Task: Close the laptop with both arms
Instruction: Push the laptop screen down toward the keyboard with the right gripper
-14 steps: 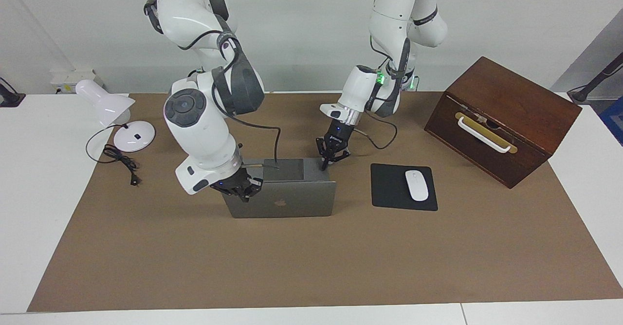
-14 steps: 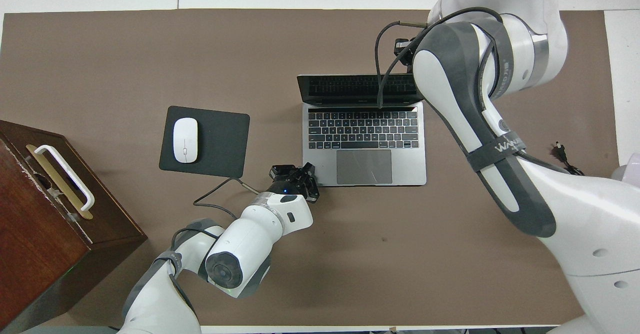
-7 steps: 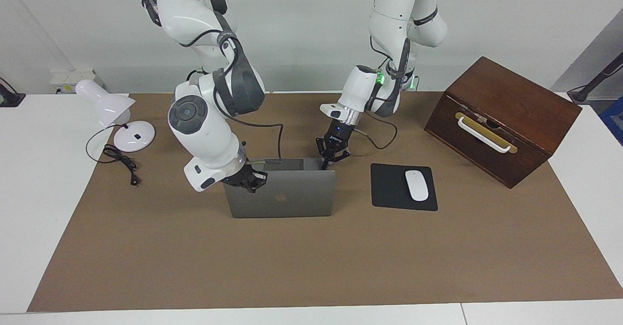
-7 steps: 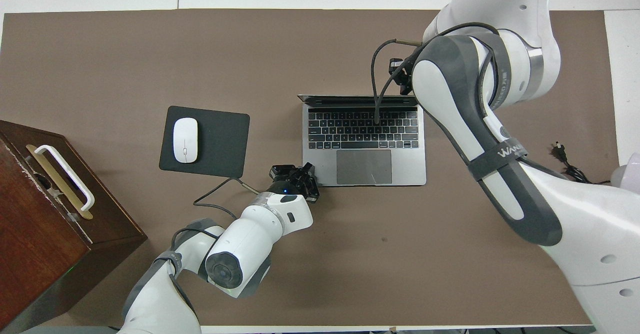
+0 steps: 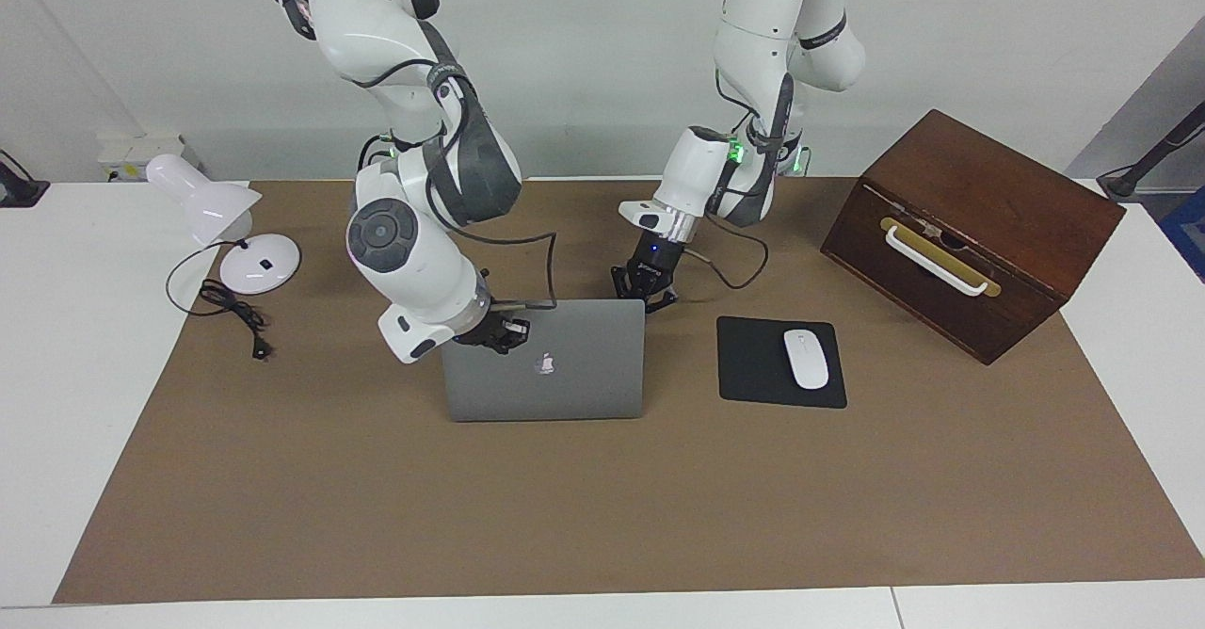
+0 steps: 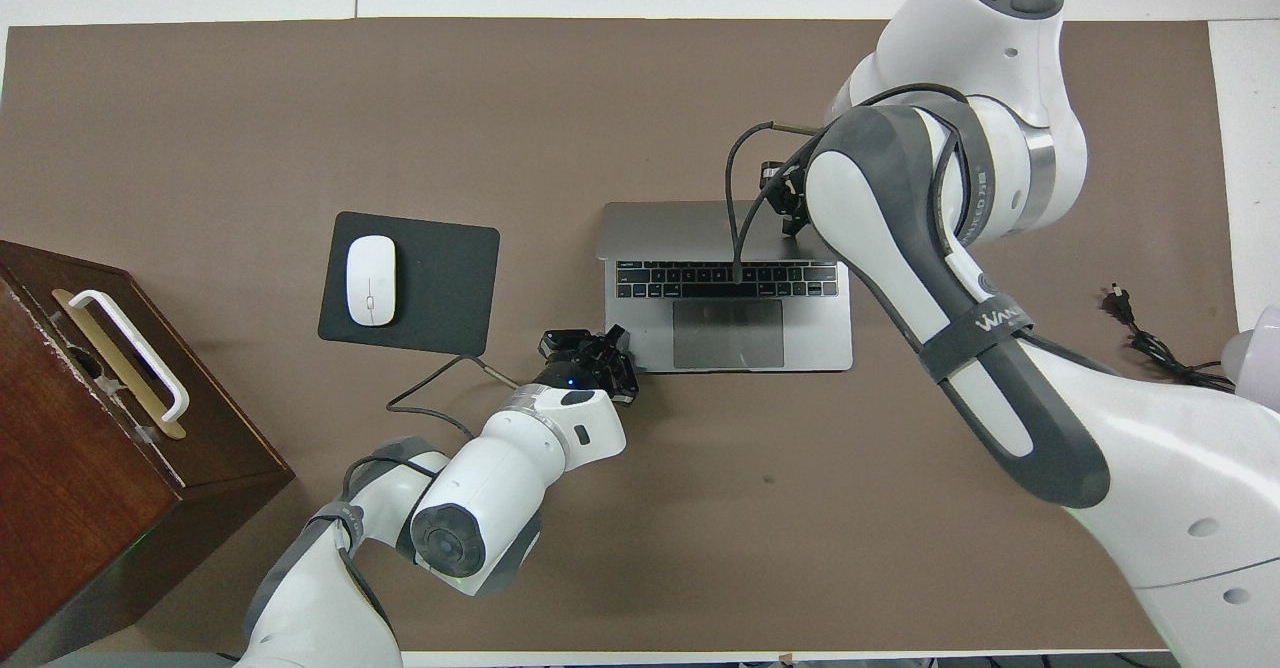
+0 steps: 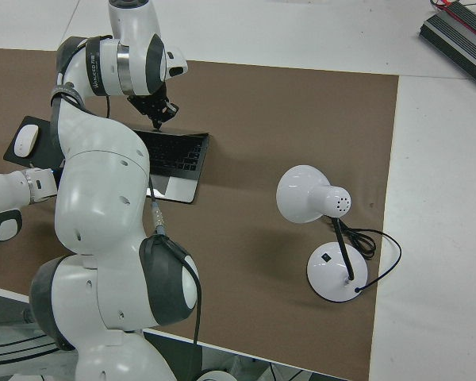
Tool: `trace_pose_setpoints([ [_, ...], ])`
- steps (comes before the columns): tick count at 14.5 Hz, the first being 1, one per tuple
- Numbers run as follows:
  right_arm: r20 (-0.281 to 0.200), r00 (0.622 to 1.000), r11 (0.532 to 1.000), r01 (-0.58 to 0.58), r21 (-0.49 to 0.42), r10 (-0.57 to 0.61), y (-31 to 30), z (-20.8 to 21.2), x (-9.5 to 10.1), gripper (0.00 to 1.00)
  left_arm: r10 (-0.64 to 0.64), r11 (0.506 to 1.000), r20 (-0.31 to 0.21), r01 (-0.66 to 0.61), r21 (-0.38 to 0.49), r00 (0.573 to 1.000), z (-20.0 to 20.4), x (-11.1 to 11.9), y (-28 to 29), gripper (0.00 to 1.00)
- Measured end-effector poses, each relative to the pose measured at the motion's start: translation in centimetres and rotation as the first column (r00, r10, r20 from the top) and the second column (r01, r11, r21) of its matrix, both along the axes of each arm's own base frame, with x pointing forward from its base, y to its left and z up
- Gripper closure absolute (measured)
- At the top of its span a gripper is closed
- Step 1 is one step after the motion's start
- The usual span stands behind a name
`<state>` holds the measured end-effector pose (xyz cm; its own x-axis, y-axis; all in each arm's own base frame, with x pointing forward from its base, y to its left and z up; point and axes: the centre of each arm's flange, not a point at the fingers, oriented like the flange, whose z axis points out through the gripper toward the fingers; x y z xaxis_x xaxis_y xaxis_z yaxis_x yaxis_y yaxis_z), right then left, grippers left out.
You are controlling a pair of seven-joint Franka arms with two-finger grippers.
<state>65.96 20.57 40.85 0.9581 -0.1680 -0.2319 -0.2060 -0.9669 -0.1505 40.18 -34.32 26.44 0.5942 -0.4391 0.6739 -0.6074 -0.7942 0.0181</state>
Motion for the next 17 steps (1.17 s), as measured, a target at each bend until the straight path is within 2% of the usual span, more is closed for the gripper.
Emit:
trace_pose_setpoints([
  [7,-0.023,1.0,1.0,0.015,0.005,-0.015,1.2,-2.3,-0.9,0.99,-0.001,1.0,0.0,0.001,0.0,1.0,0.0,0.0,0.0,0.99],
  [17,-0.017,0.999,0.999,0.036,0.029,-0.035,2.1,-5.1,-1.6,0.99,-0.001,1.0,0.001,0.001,0.0,1.0,0.0,0.0,0.0,0.99],
])
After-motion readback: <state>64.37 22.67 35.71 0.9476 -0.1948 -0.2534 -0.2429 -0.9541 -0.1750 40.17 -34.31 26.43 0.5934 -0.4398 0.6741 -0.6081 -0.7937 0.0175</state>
